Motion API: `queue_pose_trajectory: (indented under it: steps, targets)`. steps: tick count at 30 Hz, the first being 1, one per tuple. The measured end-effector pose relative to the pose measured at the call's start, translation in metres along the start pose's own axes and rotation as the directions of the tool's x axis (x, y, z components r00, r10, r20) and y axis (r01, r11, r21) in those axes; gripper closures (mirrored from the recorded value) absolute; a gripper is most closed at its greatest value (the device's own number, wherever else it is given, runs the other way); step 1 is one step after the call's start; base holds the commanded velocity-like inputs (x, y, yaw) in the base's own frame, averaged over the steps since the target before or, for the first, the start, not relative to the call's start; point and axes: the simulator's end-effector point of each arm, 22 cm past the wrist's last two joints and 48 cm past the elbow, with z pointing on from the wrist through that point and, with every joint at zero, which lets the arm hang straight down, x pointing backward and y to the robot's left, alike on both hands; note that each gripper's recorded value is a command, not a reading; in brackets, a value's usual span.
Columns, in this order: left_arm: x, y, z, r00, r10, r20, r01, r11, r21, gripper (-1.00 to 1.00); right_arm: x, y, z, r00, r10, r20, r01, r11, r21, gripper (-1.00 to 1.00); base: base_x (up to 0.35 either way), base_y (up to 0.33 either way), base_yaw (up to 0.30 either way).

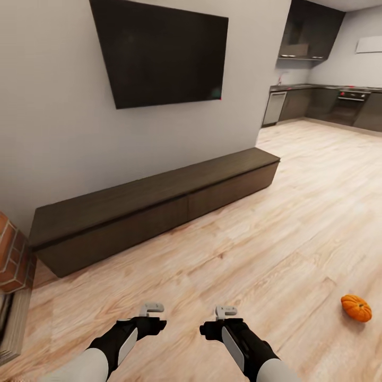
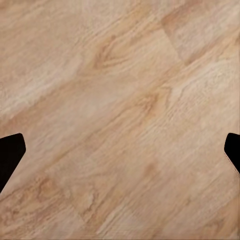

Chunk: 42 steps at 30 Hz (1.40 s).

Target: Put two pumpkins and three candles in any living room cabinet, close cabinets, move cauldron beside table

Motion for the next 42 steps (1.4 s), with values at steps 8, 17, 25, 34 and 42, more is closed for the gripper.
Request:
queue_pose_trajectory:
  steps: [8,17,25,34,42]
  targets:
    - [0.0001,0.0,0.0,1.0,0.0,0.0,0.0,1.0,0.0,-1.0,0.0001,0.0001,0.0,1.0,0.0,0.0,0.0,1.0,0.0,-1.0,0.218,-0.217,0.289]
    - [-0.0001,0.0,0.0,1.0,0.0,0.0,0.0,1.0,0.0,-1.0,0.0006,0.0,0.0001,1.0,0.0,-0.001,0.0,1.0,0.0,-1.0,0.22,-0.213,0.287]
    - [-0.0001,0.0,0.0,1.0,-0.001,0.0,0.001,1.0,0.0,-1.0,0.0007,0.0,0.0002,1.0,0.001,-0.002,-0.001,1.0,0.0,-1.0,0.201,-0.188,0.287]
    - [0.0,0.0001,0.0001,1.0,-0.002,0.0,0.002,1.0,0.0,-1.0,0.001,0.0008,0.0003,1.0,-0.006,-0.002,0.006,1.0,-0.001,-1.0,0.157,-0.151,0.287]
    - [0.0,0.0001,0.0002,1.0,-0.002,0.0,0.002,1.0,0.0,-1.0,0.0019,0.0023,0.0006,1.0,-0.017,-0.004,0.017,1.0,-0.001,-1.0,0.052,-0.051,0.287]
